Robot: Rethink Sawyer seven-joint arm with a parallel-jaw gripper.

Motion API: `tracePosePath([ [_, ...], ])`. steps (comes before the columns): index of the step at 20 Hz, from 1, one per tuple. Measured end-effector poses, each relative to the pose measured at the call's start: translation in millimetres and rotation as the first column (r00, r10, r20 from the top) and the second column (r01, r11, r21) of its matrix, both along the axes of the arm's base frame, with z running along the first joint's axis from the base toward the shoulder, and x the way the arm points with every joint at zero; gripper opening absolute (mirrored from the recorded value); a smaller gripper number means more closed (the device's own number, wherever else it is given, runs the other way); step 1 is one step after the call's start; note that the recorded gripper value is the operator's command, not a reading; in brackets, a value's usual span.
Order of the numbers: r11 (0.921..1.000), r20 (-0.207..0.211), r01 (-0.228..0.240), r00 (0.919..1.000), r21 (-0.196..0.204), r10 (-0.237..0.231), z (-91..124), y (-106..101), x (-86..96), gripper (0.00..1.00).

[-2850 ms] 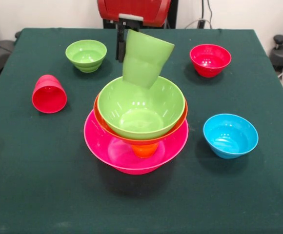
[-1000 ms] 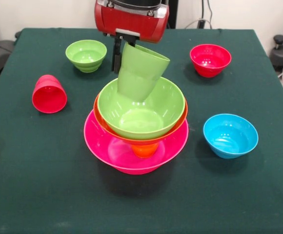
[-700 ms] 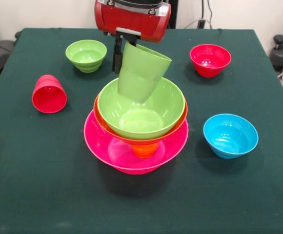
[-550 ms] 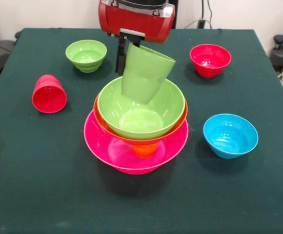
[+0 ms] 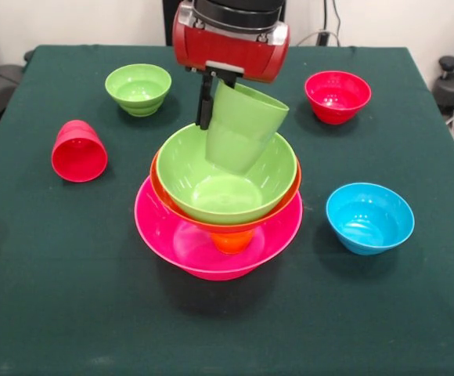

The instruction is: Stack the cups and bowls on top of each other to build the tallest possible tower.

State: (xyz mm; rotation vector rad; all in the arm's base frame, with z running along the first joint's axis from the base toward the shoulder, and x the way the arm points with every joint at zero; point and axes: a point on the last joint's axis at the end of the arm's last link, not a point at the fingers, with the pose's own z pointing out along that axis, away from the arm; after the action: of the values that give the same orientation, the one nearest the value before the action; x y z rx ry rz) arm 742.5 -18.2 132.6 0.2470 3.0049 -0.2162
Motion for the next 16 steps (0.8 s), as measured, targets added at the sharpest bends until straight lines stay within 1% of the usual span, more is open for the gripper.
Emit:
tracePosePath([
  [5,1.0,-0.007,0.002,1.0,0.0,-0.002,-4.5,-0.8,-1.5,0.0],
  [16,1.0,-0.007,0.004,1.0,0.0,-0.004,-4.4,-2.3,-1.6,0.0],
])
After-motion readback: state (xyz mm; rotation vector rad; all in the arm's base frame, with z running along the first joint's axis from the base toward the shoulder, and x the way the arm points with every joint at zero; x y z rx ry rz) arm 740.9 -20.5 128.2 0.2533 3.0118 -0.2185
